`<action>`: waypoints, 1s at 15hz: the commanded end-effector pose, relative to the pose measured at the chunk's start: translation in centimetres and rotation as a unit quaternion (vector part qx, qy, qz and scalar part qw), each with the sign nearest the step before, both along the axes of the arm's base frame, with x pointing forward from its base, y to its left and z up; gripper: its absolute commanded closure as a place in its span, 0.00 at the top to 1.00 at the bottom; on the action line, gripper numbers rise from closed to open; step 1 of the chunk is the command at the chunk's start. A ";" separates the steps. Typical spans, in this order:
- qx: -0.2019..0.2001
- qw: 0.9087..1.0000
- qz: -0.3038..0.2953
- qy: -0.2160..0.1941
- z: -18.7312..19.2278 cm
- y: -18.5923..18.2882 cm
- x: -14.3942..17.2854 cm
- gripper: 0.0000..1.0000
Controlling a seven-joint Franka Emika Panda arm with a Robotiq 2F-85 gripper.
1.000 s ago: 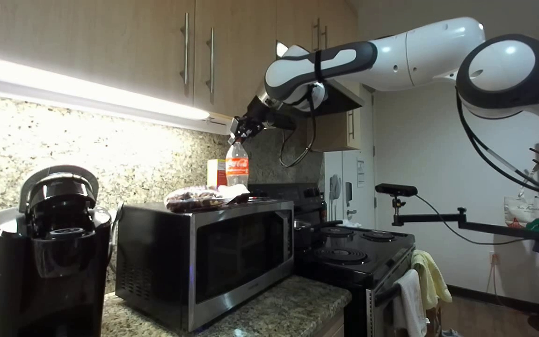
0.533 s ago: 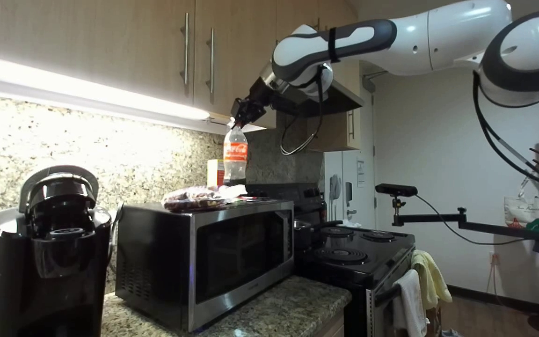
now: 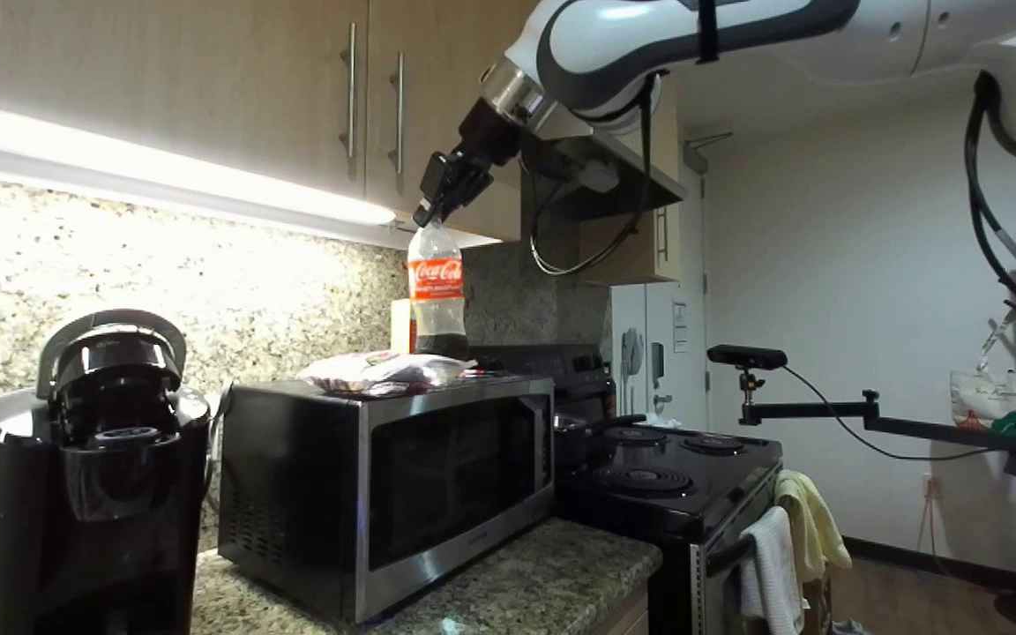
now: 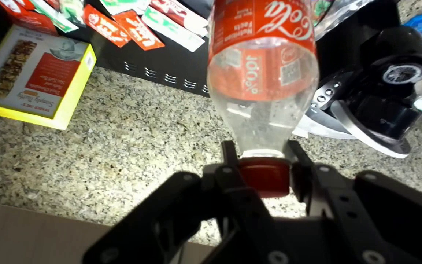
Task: Place the coca-cola bottle in the blue bag
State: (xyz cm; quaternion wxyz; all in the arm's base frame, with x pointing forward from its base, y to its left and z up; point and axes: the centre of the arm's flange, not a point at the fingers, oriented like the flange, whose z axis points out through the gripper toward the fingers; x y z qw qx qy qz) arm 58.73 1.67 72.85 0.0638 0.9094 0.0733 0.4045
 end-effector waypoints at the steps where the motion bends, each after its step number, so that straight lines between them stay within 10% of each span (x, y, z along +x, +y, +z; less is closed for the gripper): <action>1: -0.025 1.000 0.003 0.010 -0.6 3.7 -3.6 0.15; 8: -0.027 0.999 0.029 0.000 0.9 5.6 -6.0 0.15; 15: -0.123 0.984 0.126 0.017 5.1 12.9 -5.9 0.15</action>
